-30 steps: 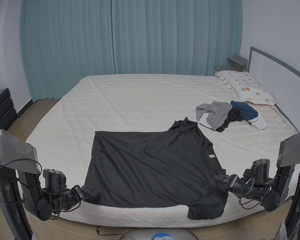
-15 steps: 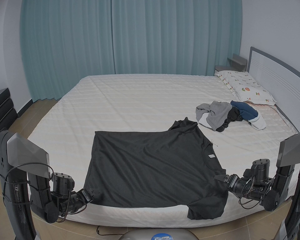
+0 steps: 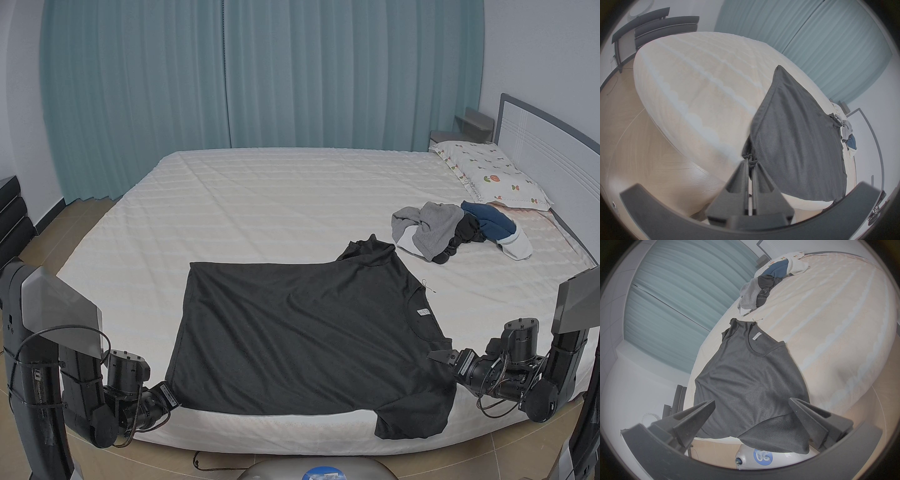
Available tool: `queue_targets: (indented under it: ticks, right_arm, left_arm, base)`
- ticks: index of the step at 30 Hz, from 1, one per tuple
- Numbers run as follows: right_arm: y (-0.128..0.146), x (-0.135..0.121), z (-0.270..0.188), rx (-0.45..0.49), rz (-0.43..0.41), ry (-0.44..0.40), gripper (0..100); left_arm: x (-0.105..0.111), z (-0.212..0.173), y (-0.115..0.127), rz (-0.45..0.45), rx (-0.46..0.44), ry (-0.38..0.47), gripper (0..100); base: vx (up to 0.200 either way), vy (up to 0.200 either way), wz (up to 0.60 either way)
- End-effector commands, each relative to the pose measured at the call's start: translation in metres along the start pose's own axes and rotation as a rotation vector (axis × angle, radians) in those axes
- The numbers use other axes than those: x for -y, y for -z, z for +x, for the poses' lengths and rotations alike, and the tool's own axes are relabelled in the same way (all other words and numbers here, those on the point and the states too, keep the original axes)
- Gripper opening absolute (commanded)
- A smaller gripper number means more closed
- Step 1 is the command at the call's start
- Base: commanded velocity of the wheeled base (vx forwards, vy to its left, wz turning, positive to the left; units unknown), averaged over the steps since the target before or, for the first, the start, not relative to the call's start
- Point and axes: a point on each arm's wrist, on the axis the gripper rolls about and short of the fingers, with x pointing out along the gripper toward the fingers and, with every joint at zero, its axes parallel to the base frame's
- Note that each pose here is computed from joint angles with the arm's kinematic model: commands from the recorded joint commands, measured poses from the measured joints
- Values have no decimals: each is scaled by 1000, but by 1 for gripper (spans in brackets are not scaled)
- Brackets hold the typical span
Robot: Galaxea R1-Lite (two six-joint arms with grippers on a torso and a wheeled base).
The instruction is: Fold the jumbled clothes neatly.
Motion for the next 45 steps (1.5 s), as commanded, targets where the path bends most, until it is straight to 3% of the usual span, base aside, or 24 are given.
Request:
queue_targets:
  ticks: [1, 45]
  right_arm:
    - [1, 0, 0, -3, 0, 2, 100]
    - [3, 7, 2, -15, -4, 35, 100]
  left_arm:
    - [-6, -5, 4, 0, -19, -26, 0]
    - [-32, -25, 17, 122, -137, -163, 0]
  base:
    - [0, 0, 0]
    - [0, 0, 0]
